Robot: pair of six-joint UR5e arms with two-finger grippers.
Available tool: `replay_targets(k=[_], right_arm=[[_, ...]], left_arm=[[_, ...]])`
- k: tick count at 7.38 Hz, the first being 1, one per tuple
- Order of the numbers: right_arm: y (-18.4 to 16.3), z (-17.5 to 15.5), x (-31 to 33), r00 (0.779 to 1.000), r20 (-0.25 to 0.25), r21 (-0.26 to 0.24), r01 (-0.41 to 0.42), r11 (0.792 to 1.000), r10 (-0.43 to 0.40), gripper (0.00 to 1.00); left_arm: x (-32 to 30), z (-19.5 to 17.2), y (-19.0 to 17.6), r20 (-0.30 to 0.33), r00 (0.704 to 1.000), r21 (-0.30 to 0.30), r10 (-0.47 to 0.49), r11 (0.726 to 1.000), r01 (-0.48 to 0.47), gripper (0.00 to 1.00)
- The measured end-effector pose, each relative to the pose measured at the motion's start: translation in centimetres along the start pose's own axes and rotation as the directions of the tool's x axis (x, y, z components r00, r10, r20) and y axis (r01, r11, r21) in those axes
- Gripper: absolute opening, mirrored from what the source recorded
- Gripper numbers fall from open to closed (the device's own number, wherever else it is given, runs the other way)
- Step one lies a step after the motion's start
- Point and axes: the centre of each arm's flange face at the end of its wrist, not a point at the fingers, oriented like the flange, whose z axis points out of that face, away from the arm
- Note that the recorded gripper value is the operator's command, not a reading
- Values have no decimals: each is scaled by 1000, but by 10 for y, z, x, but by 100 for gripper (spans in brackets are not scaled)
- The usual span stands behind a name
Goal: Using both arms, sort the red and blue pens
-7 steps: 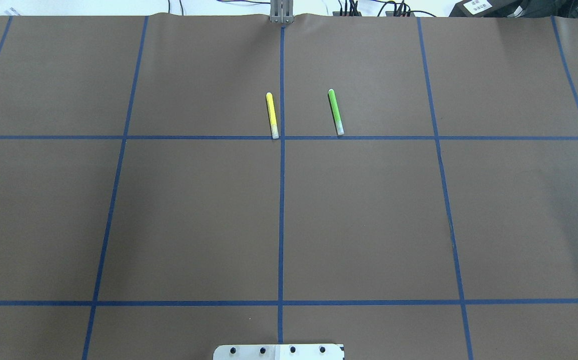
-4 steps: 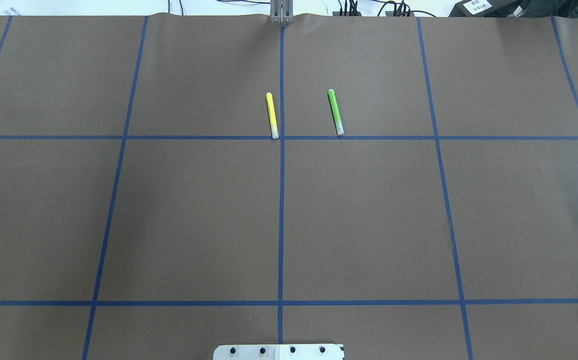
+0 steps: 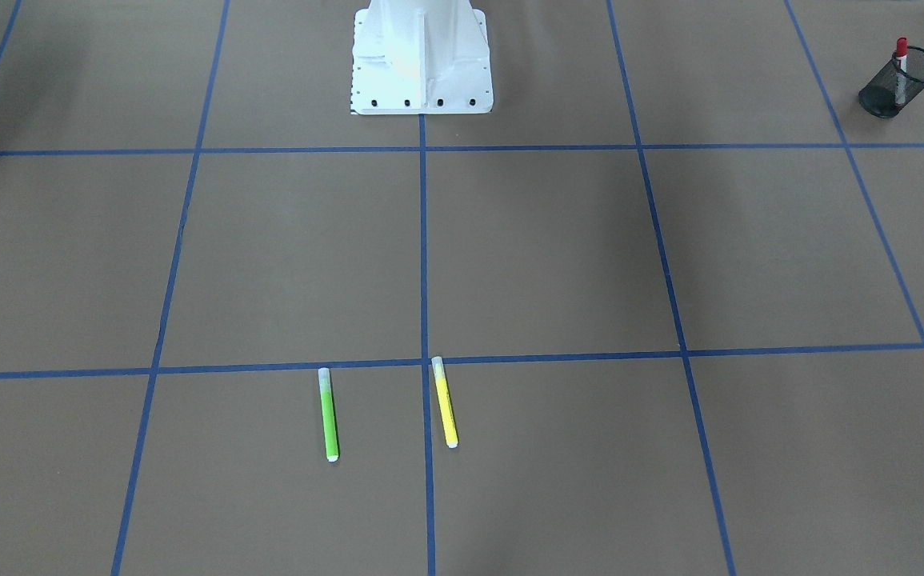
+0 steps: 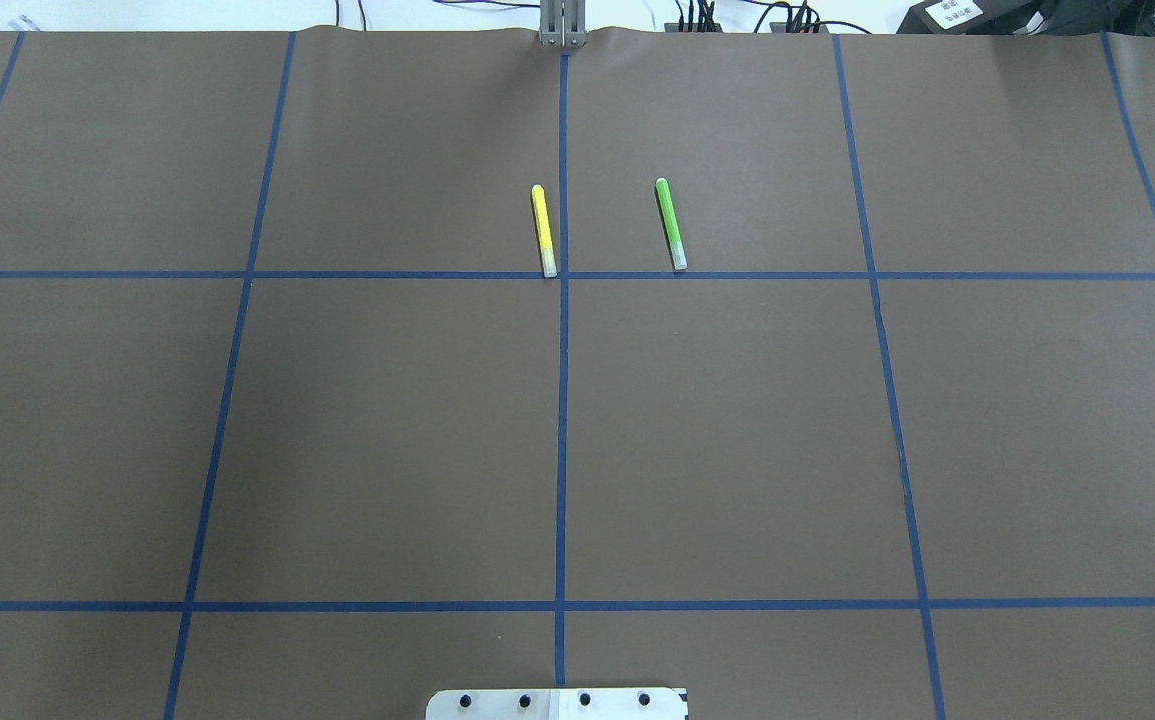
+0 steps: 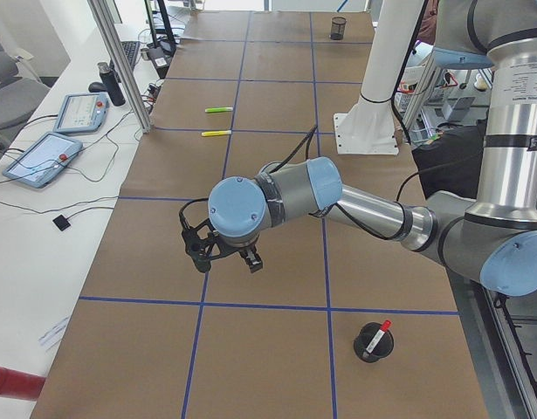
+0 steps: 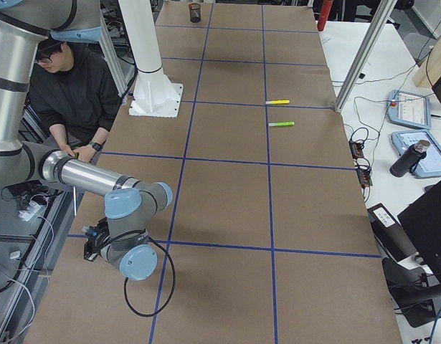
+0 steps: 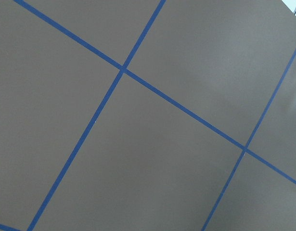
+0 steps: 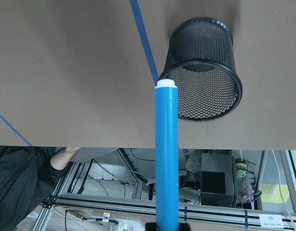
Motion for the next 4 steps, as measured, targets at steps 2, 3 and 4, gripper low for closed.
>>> replay_targets(k=[2, 3, 4], right_arm=[[-7, 15, 21, 997, 62, -36, -37, 999, 39, 0], [-12, 18, 29, 995, 85, -43, -51, 998, 54, 23], [-16, 18, 31, 994, 95, -43, -57, 997, 61, 37]], left_arm=[[-1, 0, 7, 0, 1000, 1, 3, 1000, -3, 100], [-1, 0, 11, 0, 1000, 2, 6, 1000, -6, 100], [-1, 0, 13, 1, 1000, 3, 8, 1000, -8, 100]])
